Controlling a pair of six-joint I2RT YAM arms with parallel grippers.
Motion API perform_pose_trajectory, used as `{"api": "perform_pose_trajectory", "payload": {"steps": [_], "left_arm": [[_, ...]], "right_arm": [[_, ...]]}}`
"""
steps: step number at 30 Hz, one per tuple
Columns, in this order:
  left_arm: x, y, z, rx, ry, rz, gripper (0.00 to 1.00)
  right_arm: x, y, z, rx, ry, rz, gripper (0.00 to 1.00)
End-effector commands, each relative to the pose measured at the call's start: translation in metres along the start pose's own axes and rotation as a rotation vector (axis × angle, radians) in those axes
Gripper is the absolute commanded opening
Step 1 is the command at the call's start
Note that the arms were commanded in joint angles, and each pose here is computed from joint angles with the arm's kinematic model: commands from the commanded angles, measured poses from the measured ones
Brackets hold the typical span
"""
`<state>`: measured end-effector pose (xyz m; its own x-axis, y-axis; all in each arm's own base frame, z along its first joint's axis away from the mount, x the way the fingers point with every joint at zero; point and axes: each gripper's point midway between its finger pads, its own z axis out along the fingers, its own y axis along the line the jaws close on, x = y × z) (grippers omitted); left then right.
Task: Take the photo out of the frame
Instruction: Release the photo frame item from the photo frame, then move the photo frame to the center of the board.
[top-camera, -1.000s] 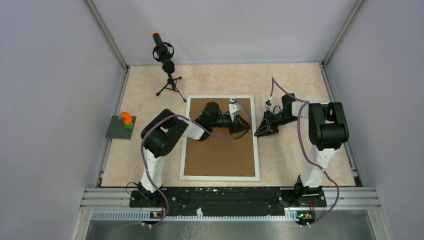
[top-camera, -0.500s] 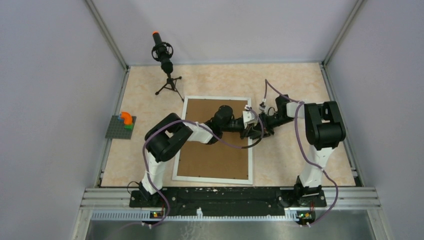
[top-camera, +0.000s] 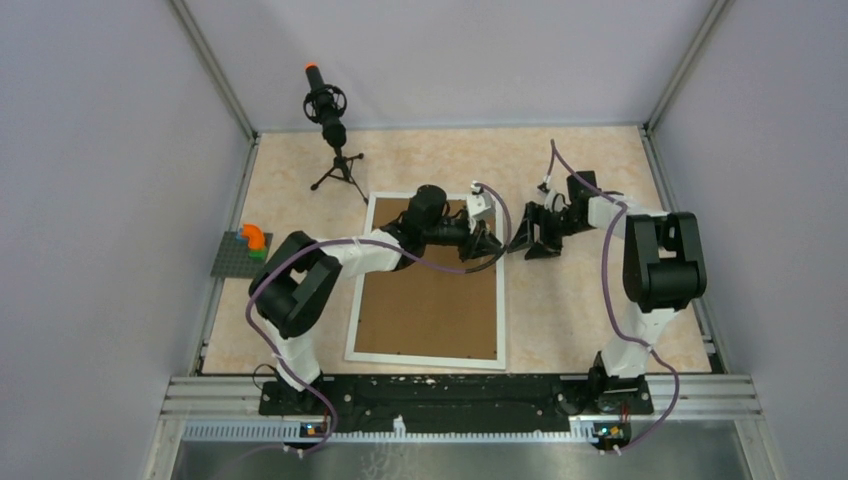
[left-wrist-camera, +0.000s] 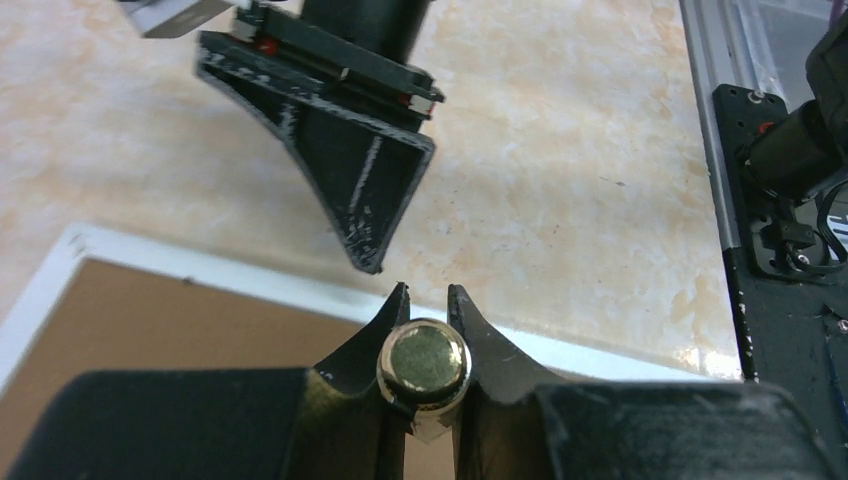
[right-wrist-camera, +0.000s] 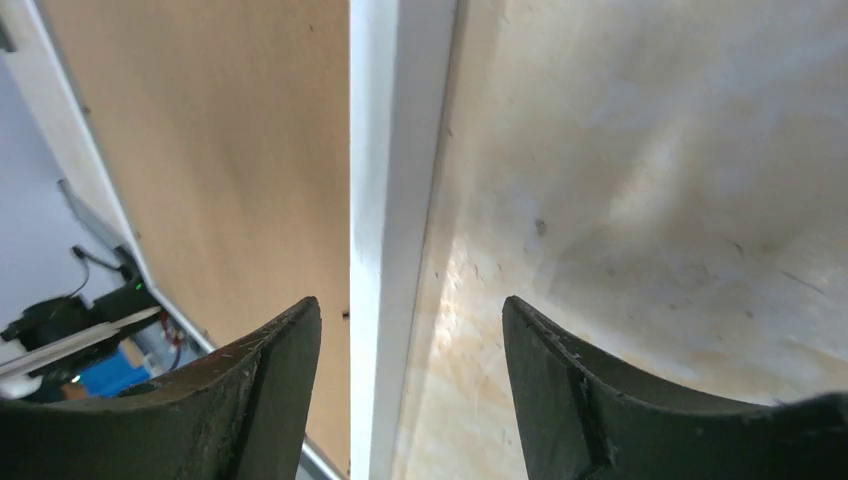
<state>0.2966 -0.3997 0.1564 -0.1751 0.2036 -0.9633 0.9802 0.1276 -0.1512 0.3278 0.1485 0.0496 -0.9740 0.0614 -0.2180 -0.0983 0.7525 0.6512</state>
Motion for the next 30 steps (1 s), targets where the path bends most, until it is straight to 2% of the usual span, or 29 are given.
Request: {"api": "perform_pose_trajectory", "payload": {"steps": [1, 4, 12, 16, 30], "left_arm": [[-0.026, 0.010, -0.034, -0.064, 0.009, 0.011, 0.00], [-0.029, 0.019, -0.048, -0.126, 0.018, -0.011, 0.00], [-0.018, 0.022, -0.060, -0.159, 0.027, -0.067, 0.00], [-0.014, 0.023, -0.059, -0.162, 0.029, -0.082, 0.00], [-0.004, 0.020, -0.061, -0.165, 0.039, -0.100, 0.00]], "right_arm": [[-0.008, 0.013, 0.008, 0.156, -0.025, -0.021, 0.64], [0.000, 0.008, 0.017, 0.287, -0.004, -0.025, 0.58], [0.025, 0.029, 0.023, 0.333, 0.023, -0.127, 0.58], [0.032, 0.021, 0.026, 0.405, 0.021, -0.129, 0.56], [0.066, 0.020, 0.027, 0.412, 0.139, -0.147, 0.41]]}}
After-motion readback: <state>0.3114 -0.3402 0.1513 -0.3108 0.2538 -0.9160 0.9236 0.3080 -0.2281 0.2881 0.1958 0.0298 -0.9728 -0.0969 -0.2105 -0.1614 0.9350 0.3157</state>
